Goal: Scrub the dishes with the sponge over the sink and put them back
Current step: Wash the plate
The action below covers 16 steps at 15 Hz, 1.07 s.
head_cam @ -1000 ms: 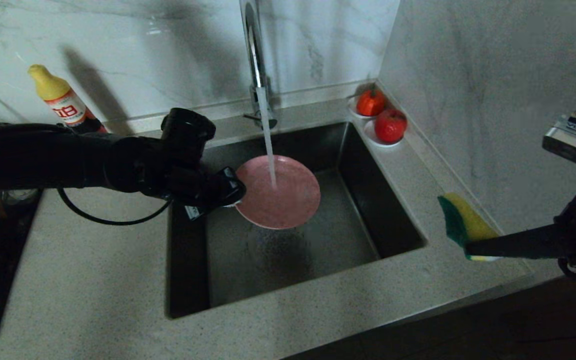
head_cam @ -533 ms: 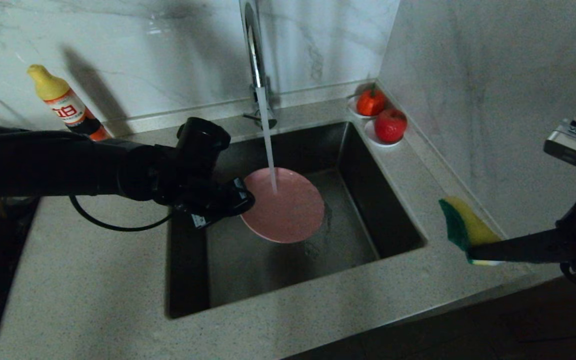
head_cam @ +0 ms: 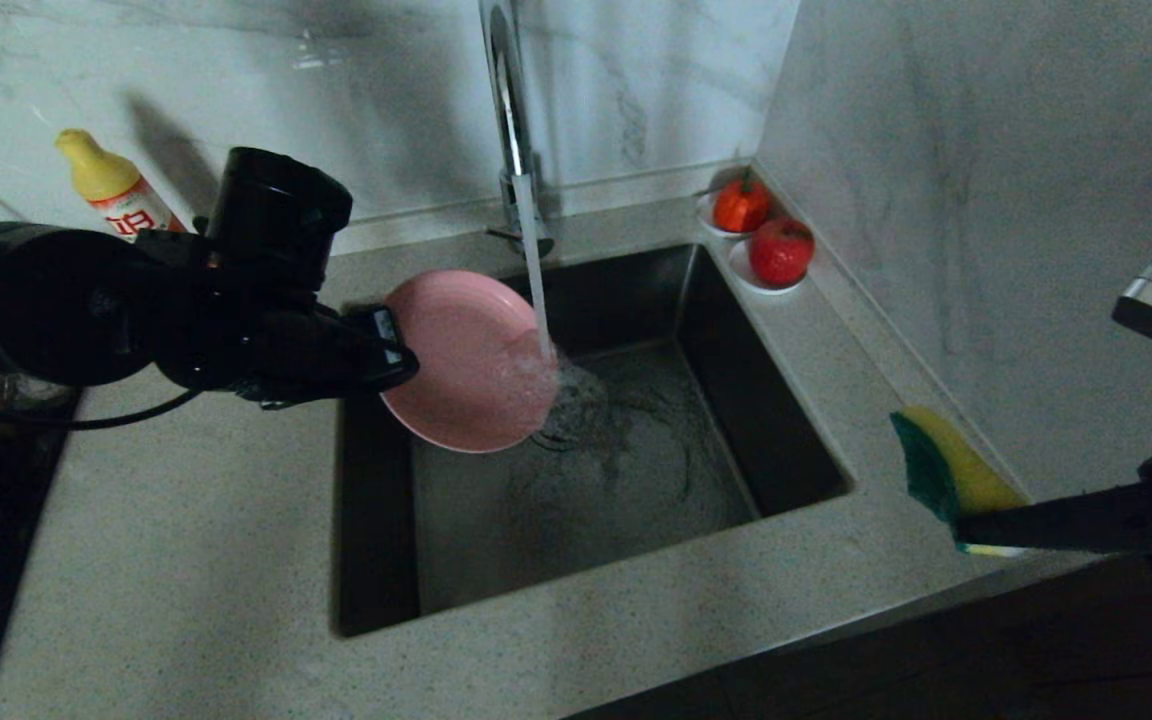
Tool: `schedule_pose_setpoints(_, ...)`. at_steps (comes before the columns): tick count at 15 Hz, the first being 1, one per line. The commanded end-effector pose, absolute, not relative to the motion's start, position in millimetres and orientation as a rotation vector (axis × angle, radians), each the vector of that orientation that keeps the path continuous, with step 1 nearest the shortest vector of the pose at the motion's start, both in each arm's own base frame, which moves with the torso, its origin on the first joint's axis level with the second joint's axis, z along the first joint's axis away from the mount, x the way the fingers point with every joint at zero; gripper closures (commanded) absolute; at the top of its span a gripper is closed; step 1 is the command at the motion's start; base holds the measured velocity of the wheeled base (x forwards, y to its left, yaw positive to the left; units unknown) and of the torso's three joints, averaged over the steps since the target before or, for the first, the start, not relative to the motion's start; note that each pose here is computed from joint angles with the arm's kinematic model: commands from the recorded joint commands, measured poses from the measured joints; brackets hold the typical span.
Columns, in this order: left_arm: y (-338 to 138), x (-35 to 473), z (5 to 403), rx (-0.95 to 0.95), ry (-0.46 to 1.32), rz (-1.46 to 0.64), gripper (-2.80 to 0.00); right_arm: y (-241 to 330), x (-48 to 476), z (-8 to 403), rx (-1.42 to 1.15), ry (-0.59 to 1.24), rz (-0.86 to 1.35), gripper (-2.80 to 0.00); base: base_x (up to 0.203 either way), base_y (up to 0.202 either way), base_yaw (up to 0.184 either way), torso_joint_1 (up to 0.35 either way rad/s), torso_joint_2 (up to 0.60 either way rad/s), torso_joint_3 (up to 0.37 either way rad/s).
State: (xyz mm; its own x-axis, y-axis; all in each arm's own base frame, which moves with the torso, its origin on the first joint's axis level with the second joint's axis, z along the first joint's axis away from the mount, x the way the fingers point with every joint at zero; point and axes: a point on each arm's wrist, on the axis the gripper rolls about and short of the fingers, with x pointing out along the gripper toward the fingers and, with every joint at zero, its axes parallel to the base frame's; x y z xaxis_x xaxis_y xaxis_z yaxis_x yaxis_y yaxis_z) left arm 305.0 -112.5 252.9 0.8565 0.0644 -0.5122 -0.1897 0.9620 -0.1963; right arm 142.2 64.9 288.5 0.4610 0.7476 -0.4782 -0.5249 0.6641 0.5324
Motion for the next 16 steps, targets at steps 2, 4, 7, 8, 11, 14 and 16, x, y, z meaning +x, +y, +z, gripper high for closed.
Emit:
schedule_pose_setpoints(2, -101.1, 282.7, 261.9, -0.147, 0.384, 0.180, 0.00, 60.0, 128.7, 283.4, 0.331, 0.748, 0.801, 0.00, 0.000, 0.000, 0.000, 0.000, 0.00, 0.000)
schedule_pose_setpoints(4, -100.2, 283.0, 259.5, -0.087, 0.241, 0.184, 0.00, 59.2, 126.8, 282.3, 0.331, 0.754, 0.798, 0.00, 0.000, 0.000, 0.000, 0.000, 0.00, 0.000)
schedule_pose_setpoints(7, -99.2, 281.8, 262.3, 0.002, -0.004, 0.188, 0.00, 58.4, 124.7, 279.6, 0.331, 0.764, 0.792, 0.00, 0.000, 0.000, 0.000, 0.000, 0.00, 0.000)
schedule_pose_setpoints(8, -98.1, 279.3, 265.4, 0.038, -0.082, 0.194, 0.00, 58.5, 125.0, 276.1, 0.332, 0.775, 0.790, 0.00, 0.000, 0.000, 0.000, 0.000, 0.00, 0.000)
schedule_pose_setpoints(11, -92.6, 265.6, 279.0, 0.136, -0.282, 0.232, 0.00, 59.4, 127.3, 273.3, 0.334, 0.790, 0.787, 0.00, 0.000, 0.000, 0.000, 0.000, 0.00, 0.000)
schedule_pose_setpoints(14, -87.0, 249.0, 294.9, 0.141, -0.391, 0.216, 0.00, 59.9, 128.5, 273.4, 0.334, 0.792, 0.788, 0.00, 0.000, 0.000, 0.000, 0.000, 0.00, 0.000)
schedule_pose_setpoints(16, -82.5, 237.5, 301.3, 0.130, -0.439, 0.222, 0.00, 59.8, 128.4, 272.9, 0.334, 0.795, 0.788, 0.00, 0.000, 0.000, 0.000, 0.000, 0.00, 0.000)
